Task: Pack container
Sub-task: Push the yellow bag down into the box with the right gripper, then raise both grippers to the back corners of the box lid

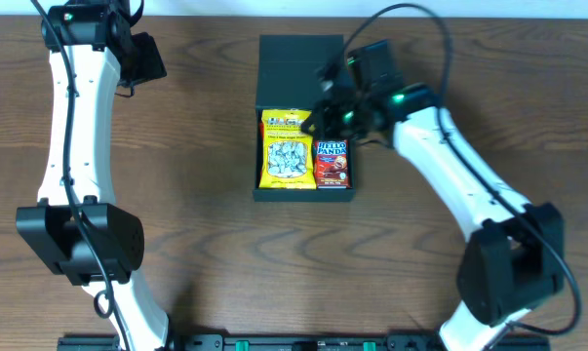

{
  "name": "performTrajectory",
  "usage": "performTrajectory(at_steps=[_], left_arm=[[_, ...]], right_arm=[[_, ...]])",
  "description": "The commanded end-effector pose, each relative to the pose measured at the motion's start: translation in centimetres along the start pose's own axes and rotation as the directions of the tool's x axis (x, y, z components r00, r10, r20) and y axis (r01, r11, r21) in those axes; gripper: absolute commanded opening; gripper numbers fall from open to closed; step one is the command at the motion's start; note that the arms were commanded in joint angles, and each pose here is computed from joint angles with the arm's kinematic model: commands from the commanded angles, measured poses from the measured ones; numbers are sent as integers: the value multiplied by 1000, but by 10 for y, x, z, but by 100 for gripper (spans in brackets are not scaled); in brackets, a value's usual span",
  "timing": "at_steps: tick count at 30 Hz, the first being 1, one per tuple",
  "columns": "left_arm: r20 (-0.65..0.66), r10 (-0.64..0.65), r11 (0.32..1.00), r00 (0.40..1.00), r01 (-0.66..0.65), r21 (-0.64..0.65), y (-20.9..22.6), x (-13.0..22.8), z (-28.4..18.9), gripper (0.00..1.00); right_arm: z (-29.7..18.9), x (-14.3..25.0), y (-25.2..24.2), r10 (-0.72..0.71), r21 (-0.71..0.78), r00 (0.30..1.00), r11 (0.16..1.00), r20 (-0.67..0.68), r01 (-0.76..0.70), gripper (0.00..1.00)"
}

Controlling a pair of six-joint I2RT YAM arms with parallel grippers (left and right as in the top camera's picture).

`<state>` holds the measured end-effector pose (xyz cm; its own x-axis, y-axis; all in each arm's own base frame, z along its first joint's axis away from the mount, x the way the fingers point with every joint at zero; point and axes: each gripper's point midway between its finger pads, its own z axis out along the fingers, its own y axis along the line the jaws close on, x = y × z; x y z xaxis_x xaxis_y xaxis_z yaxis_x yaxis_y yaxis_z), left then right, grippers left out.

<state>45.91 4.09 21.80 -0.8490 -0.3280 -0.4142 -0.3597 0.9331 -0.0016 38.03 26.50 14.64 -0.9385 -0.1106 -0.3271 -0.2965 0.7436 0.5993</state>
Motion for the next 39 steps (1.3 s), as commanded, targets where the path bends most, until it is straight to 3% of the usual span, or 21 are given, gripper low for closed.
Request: performTrajectory(at_steps=[1,12,17,21,24,28,35,39], left_arm=[[-8,5,1000,1000,-5,-4,3,0,3,68],[-19,7,1000,1000,-7,-7,3,3,3,68],[-19,7,1000,1000,-7,-8,3,3,3,68],[-19,7,1000,1000,-7,-8,3,3,3,68],[-19,7,1000,1000,-7,-8,3,3,3,68],[-18,7,1000,1000,-7,-7,3,3,3,68],[-15,7,1000,1000,-7,-7,3,2,3,68],[-14,7,1000,1000,-7,-6,3,2,3,68]], right_arm=[[33,21,-16,-85,49,993,995,-86,89,1],[81,46,-57,14,105,980,994,-197,7,1],[69,25,-36,-19,51,987,998,-157,28,1],[44,-6,-5,-123,4,989,992,-88,124,1],[25,-29,-3,-160,83,987,984,-20,161,1],[24,-35,-40,-144,261,990,955,-12,142,1],[67,-4,-81,-45,320,990,944,-137,87,1],[70,-4,-81,-42,317,989,945,-139,85,2]])
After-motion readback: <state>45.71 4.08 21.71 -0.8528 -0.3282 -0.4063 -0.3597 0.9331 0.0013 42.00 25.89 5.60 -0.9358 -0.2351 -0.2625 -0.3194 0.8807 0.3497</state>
